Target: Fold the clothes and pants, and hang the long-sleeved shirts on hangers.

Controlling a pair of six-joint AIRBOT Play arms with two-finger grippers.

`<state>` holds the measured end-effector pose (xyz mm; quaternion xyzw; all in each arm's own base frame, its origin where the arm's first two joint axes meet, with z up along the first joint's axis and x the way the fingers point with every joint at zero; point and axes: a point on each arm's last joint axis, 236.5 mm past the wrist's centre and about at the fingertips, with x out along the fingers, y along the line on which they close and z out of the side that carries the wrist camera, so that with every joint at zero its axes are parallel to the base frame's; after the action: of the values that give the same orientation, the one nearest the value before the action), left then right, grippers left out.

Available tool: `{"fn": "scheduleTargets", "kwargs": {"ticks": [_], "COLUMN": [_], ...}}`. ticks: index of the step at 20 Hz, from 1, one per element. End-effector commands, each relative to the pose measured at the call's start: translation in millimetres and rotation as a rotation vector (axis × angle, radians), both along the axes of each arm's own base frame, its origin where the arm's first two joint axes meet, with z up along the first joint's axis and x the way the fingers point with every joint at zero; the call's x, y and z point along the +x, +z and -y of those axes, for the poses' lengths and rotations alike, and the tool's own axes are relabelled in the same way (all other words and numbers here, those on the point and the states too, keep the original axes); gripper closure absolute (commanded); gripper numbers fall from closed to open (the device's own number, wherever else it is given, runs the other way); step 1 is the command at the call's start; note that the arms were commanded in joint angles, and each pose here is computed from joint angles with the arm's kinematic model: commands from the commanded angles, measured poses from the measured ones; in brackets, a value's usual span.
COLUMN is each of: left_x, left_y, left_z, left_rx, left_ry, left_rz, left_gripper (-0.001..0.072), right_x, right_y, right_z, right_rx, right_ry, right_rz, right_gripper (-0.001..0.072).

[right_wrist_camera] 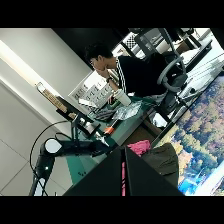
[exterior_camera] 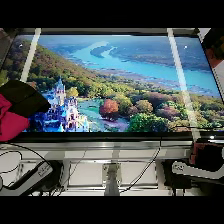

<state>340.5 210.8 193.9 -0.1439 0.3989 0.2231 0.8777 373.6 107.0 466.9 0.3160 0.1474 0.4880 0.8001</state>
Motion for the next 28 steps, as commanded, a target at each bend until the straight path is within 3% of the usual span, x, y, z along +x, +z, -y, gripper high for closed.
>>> {"fn": "scheduleTargets", "kwargs": {"ticks": [1, 9, 10, 11, 12, 28], "left_x": [-38, -75, -72, -68, -63, -2], "left_y": [-22, -118, -125, -130, -134, -180], "left_z": [-38, -58, -61, -65, -70, -98], "left_rx": [-0.04, -0.096, -0.1, -0.098, -0.092, -0.153], "left_ry": [0.135, 0.215, 0.215, 0.217, 0.218, 0.244], "left_rz": [-0.056, -0.239, -0.244, -0.241, -0.233, -0.075], "left_gripper": [0.0697, 0.068, 0.0544, 0.0319, 0.0188, 0.0185], "right_x": [0, 0, 0, 0, 0, 0], "right_y": [0, 0, 0, 0, 0, 0], "right_z": [0, 0, -1, 0, 0, 0], "right_rx": [0.0, 0.0, 0.0, 0.0, 0.0, 0.0], "right_ry": [0.001, 0.001, 0.002, 0.001, 0.001, 0.001], "right_rz": [0.0, 0.0, -0.001, 0.0, 0.0, 0.0], "right_gripper": [0.0693, 0.0694, 0.0693, 0.0694, 0.0693, 0.0694]}}
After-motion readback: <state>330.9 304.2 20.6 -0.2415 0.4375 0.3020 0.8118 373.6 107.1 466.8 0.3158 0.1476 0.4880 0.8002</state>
